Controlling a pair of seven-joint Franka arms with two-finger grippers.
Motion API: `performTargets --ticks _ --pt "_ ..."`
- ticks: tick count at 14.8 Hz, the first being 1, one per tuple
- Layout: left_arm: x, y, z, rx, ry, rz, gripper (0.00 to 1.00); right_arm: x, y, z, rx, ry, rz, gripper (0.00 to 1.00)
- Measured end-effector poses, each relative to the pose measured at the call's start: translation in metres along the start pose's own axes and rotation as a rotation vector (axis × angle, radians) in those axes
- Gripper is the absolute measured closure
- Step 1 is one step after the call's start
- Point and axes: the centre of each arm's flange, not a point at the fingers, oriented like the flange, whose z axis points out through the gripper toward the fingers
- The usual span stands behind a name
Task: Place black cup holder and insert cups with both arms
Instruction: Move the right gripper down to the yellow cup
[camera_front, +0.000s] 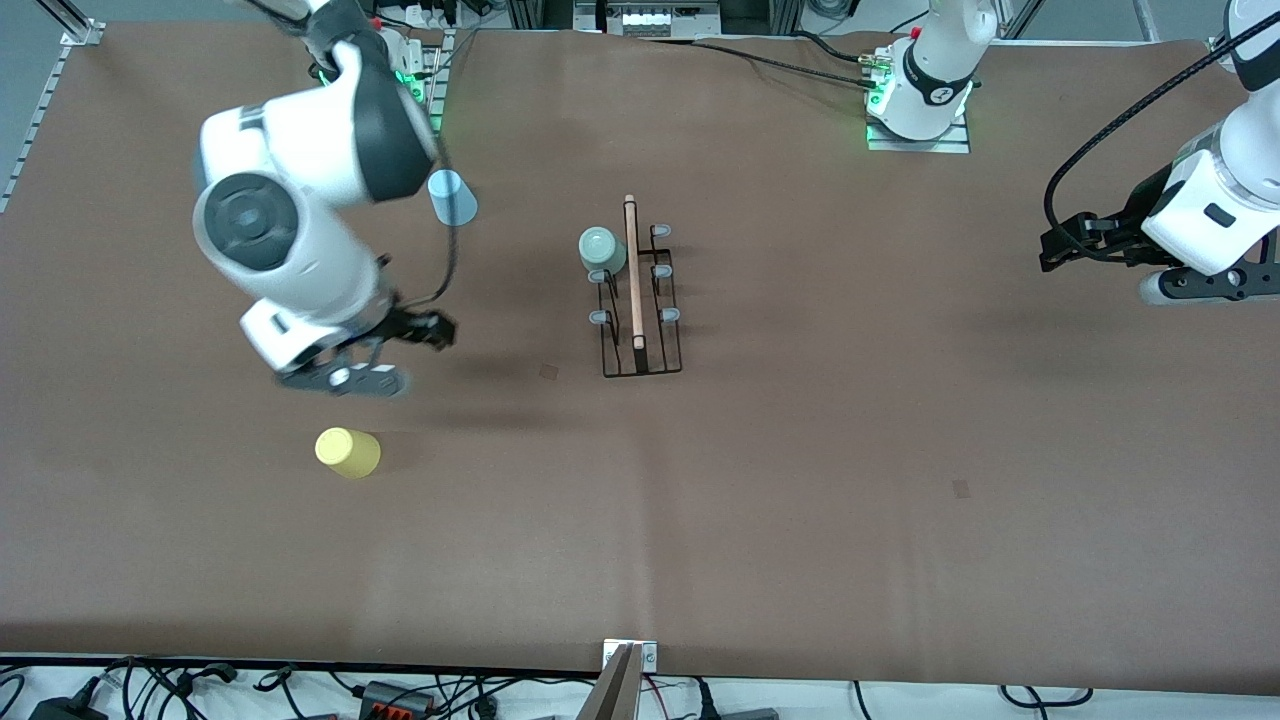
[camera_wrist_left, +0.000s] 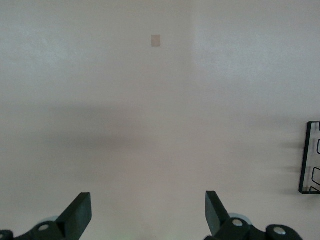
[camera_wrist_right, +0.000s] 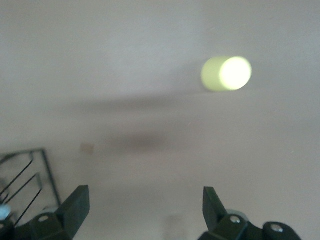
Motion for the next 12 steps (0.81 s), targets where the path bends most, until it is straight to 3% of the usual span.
performTargets --ticks 5,9,12 --pt "0.003 -0.026 -0.001 -0.012 -0.001 -0.042 0.00 0.061 0.068 0.056 -0.020 0.072 0.090 0.00" --pt "0.003 -0.030 -0.001 -0.013 0.001 -0.046 0.00 0.087 0.107 0.113 -0.046 0.055 0.146 0.00" --pt "0.004 -0.024 -0.005 -0.014 0.012 -0.035 0.00 0.095 0.112 0.150 -0.063 0.042 0.108 0.00"
